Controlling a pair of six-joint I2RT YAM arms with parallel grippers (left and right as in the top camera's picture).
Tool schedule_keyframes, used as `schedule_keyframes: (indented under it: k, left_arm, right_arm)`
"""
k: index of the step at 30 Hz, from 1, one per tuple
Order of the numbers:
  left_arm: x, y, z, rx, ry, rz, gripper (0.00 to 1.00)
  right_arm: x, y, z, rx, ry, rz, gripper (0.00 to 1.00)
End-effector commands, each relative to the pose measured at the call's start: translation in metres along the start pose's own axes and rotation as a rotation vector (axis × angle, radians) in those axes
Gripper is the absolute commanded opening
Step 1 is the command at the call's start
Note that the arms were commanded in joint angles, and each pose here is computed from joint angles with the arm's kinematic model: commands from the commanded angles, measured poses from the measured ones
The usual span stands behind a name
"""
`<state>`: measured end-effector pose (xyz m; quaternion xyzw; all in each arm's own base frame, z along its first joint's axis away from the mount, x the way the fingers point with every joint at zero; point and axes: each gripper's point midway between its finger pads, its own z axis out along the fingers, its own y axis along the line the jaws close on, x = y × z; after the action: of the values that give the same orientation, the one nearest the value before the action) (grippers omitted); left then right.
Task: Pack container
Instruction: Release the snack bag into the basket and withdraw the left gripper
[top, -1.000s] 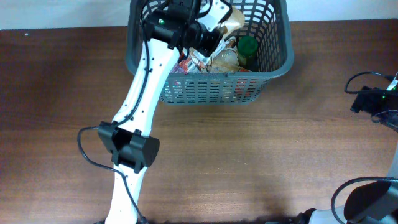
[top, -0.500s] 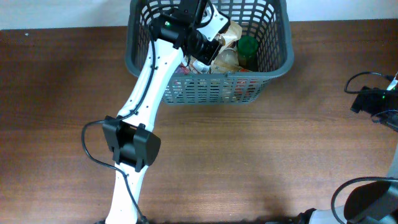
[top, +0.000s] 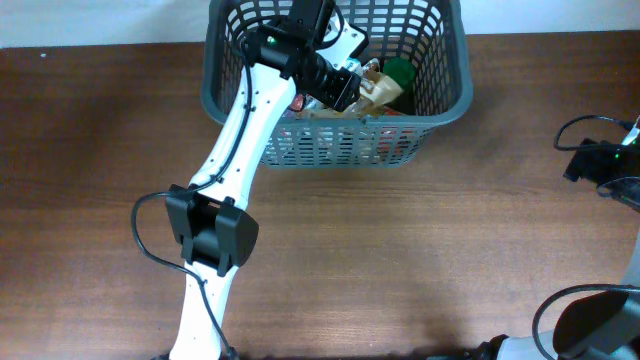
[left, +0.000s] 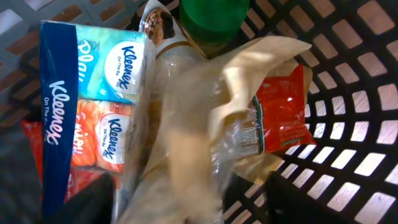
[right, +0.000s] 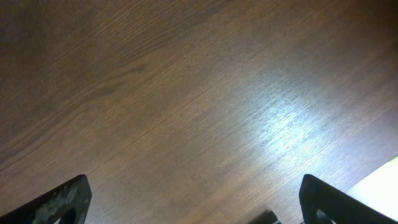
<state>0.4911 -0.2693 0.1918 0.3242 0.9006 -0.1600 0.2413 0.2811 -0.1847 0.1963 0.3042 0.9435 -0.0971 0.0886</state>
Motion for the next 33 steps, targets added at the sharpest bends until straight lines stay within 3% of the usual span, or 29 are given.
schedule_keyframes:
  k: [1,6,14,15,18,19,23,33]
  left_arm:
    - [0.0,0.001,0.0,-0.005,-0.001,-0.003,0.74]
    - [-0.023,0.012,-0.04,-0.041,-0.1,-0.001,0.79]
    - [-0.071,0.026,-0.223,-0.195,-0.468,0.034,0.87]
    - [-0.067,0.025,-0.261,-0.23,-0.523,0.034,0.87]
    - [-0.05,0.024,-0.312,-0.279,-0.568,0.017,0.87]
    - [-0.04,0.023,-0.328,-0.295,-0.573,0.007,0.93]
    - [-0.007,0.017,-0.362,-0.333,-0.552,-0.017,1.0]
    - [0.098,0.007,-0.433,-0.511,-0.454,-0.172,0.99]
  right_arm:
    - [0.0,-0.004,-0.001,0.012,-0.006,0.012,0.99]
    - [0.0,-0.004,-0.001,0.013,-0.006,0.012,0.99]
    - [0.0,-0.004,-0.001,0.012,-0.006,0.012,0.99]
    - [0.0,-0.004,-0.001,0.013,-0.006,0.012,0.99]
    - [0.0,-0.004,-0.001,0.012,-0.006,0.012,0.99]
    - [0.0,-0.004,-0.001,0.012,-0.006,0.012,0.99]
    - [0.0,-0.004,-0.001,0.012,-0.006,0.012,0.99]
    - [0.0,-0.004,-0.001,0.012,-0.006,0.012,0.99]
